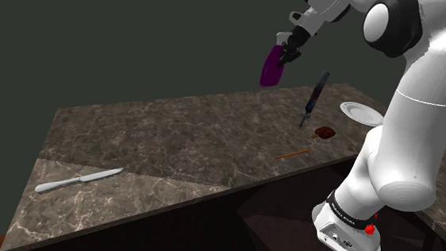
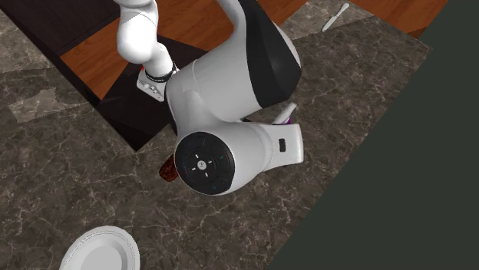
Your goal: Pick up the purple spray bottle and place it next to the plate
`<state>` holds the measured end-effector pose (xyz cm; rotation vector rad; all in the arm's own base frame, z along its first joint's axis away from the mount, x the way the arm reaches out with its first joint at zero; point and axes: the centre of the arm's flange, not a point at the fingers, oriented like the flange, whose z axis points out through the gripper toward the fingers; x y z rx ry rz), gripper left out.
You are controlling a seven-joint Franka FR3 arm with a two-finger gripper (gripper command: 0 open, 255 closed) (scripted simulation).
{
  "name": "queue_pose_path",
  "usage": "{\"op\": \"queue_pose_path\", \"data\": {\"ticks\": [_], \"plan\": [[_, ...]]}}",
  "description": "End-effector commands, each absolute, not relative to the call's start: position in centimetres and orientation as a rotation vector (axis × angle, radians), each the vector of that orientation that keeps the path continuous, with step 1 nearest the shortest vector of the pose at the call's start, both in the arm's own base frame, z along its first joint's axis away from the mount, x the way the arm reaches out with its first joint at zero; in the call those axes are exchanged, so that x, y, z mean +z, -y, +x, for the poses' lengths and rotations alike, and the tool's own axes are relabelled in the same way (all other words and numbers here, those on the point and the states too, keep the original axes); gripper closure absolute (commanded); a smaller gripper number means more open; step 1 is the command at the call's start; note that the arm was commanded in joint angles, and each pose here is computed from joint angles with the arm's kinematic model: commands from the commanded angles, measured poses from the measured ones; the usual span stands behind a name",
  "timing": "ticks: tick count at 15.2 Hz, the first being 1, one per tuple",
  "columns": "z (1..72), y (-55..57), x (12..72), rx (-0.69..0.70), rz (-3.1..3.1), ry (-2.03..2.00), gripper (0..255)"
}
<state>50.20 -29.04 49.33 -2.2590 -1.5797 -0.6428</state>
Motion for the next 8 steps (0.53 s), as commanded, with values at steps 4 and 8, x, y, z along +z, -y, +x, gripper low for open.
{"op": "queue_pose_path", "data": {"ticks": [4, 8], "plan": [[50.3, 29.0, 52.0, -0.642, -2.259, 1.58, 255], [50.3, 29.0, 54.2, -0.642, -2.259, 1.58, 255]]}}
